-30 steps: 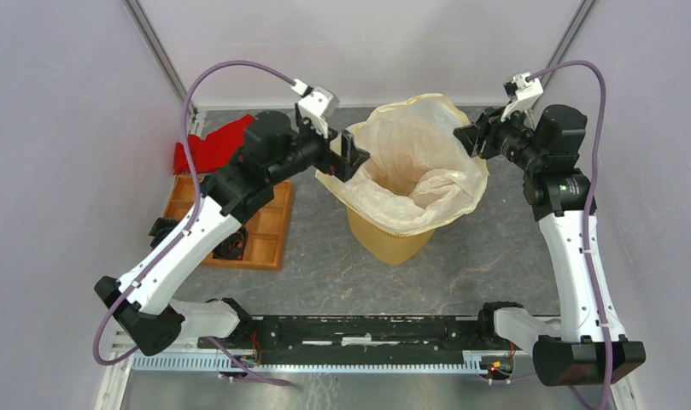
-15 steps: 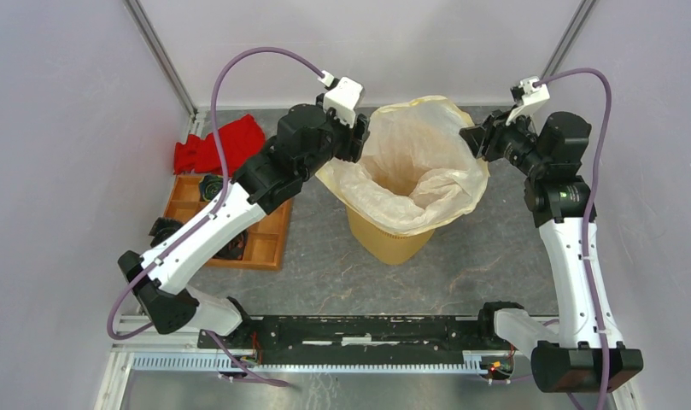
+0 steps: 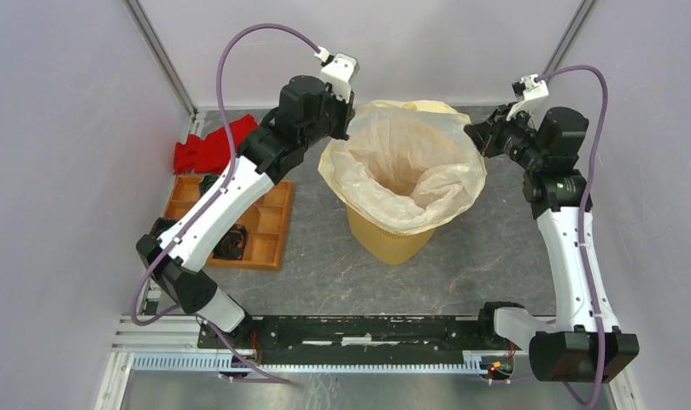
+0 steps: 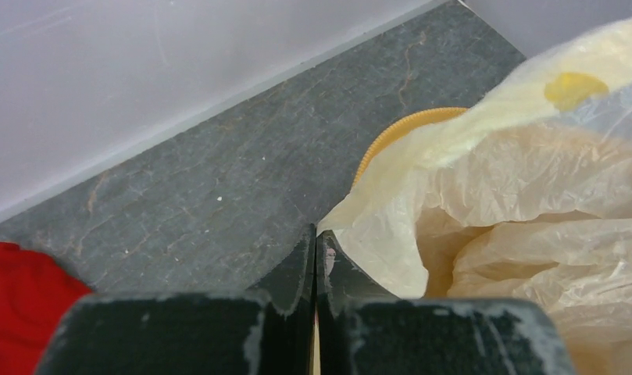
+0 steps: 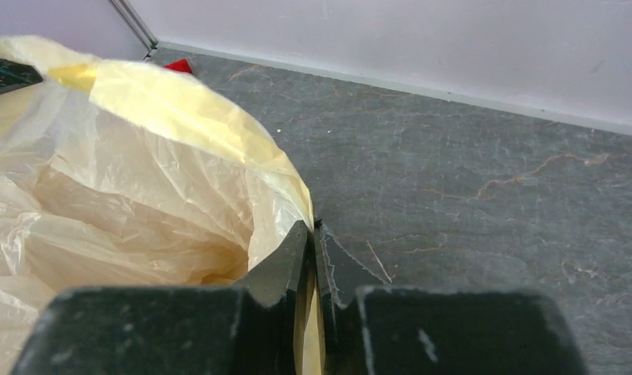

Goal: Put the trash bags into the trash bin

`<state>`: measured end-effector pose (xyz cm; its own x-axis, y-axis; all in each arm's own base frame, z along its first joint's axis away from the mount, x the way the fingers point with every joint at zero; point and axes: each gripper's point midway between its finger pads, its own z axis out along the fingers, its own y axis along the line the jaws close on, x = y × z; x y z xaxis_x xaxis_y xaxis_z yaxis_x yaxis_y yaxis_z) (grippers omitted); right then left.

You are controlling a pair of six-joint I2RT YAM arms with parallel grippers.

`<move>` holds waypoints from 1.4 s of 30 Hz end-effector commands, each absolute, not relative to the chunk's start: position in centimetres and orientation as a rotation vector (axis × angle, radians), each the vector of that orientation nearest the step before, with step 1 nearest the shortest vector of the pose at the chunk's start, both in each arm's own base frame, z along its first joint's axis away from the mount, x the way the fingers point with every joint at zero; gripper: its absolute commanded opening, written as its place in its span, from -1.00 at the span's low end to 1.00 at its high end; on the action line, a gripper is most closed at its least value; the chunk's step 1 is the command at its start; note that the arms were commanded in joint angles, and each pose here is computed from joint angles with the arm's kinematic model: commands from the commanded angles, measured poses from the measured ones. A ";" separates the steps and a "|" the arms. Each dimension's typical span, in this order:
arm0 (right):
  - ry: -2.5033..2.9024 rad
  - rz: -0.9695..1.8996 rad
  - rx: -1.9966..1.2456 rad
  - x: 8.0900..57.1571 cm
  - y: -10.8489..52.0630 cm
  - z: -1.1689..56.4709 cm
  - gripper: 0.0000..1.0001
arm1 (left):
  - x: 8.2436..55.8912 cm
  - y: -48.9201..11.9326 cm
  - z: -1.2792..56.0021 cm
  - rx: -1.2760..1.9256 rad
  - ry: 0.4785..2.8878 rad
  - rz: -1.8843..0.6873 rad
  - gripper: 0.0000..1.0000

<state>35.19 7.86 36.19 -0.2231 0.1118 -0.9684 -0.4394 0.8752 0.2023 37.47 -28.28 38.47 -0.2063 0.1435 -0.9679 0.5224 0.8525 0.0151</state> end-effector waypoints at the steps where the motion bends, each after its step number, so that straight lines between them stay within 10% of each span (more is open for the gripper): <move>1: 1.750 0.506 -0.234 36.3 7.4 35.3 -0.81 | 39.4 -27.7 38.6 0.428 1.810 -0.469 -0.96; 22: 1.970 0.524 -0.150 41.3 6.8 27.8 -0.58 | 45.4 -28.3 31.3 0.286 1.998 -0.654 -0.96; 42: 2.061 0.184 -0.163 39.2 5.9 27.1 -0.10 | 39.4 -22.9 29.4 0.186 2.032 -0.612 -0.96</move>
<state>39.50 8.01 22.93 -0.5463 0.0116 -0.8375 -0.2636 0.9467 0.1850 40.08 -24.76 25.92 -0.5941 -0.0324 -0.8037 0.4084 0.8487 -0.3361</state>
